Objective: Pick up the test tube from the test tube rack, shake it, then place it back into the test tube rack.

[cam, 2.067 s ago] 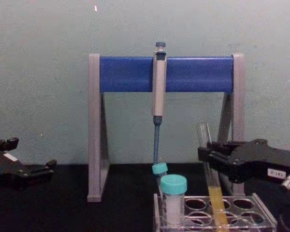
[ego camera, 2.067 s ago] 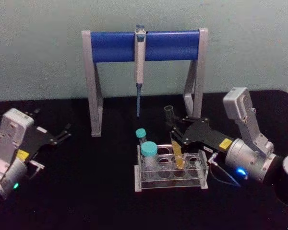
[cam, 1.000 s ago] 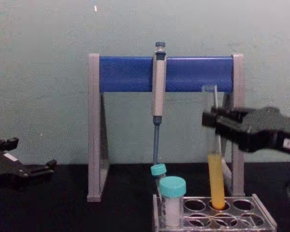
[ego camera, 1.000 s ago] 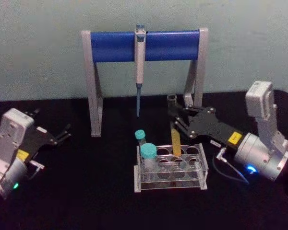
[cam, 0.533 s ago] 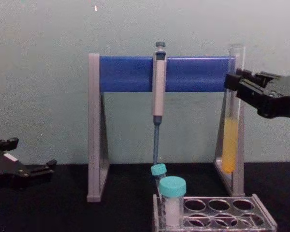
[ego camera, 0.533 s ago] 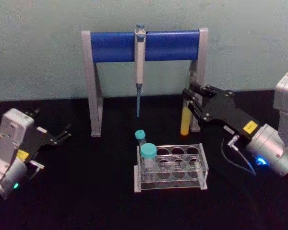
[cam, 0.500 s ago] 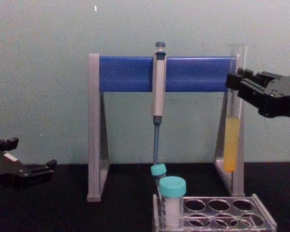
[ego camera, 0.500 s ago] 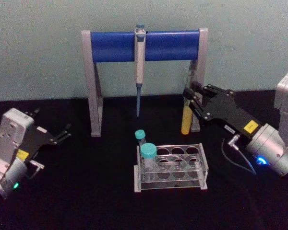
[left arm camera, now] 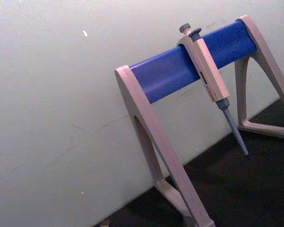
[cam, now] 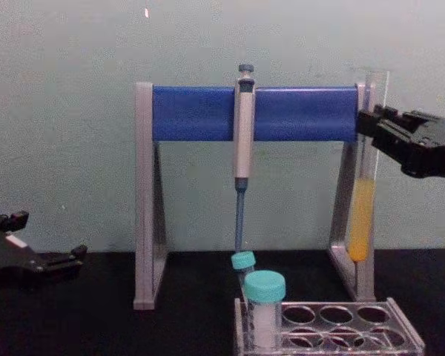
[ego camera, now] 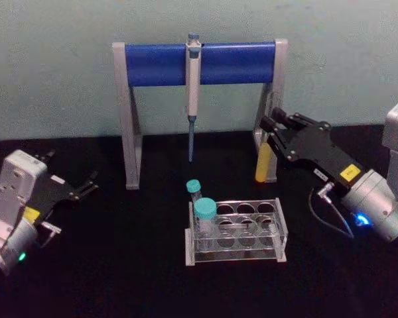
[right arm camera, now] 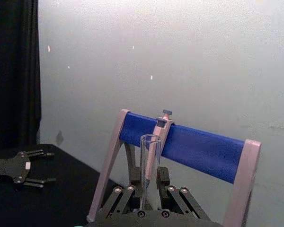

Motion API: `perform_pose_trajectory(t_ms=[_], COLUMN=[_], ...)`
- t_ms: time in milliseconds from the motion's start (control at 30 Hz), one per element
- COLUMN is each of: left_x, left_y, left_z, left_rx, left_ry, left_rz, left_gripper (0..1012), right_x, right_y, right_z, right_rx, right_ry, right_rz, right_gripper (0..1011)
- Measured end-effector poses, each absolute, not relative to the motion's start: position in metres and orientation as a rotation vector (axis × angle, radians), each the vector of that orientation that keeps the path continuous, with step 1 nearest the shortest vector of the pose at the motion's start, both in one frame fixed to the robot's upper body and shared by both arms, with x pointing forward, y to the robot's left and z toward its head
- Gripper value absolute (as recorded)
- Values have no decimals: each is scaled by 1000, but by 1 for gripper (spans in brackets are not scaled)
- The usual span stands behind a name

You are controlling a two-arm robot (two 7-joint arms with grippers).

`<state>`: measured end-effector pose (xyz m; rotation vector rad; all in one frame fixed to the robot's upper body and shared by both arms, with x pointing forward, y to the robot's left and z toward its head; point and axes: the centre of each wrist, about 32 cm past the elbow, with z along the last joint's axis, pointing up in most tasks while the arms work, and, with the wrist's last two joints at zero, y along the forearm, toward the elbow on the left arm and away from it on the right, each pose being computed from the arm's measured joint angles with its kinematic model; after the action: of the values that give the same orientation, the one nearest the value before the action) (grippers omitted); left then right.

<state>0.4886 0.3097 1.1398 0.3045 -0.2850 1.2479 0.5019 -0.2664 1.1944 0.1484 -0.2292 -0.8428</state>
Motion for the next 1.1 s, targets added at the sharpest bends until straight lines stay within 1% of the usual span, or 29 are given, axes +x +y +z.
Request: perform_pose_trajectory(t_ms=[200,400,500,733,933,1100], left_x=[489,489,489,489,489,489], left_y=[310,310,310,310,310,310], left_z=[1140,1140,1140,1140,1140,1140], left_rx=[304,304,305,304,304,304], left_ry=[-285,-285,-285,-285,-285,-285], left_rz=[1248,1248,1248,1248,1248,1248], left_gripper=[1001,1001,1001,1001,1001,1001], right_x=[503,504,503,497,488,484], right_y=[-263,-263,-267,-280,-293,-305], right_z=[1195,1195,1196,1199,1205,1208], right_rx=[156,163,165,153,98,57], right_ry=[-203,-181,-169,-121,-100,-95], right_rz=[-806,-725,-665,-594,-606,-653], right_gripper=[229,229,229,229,229,229])
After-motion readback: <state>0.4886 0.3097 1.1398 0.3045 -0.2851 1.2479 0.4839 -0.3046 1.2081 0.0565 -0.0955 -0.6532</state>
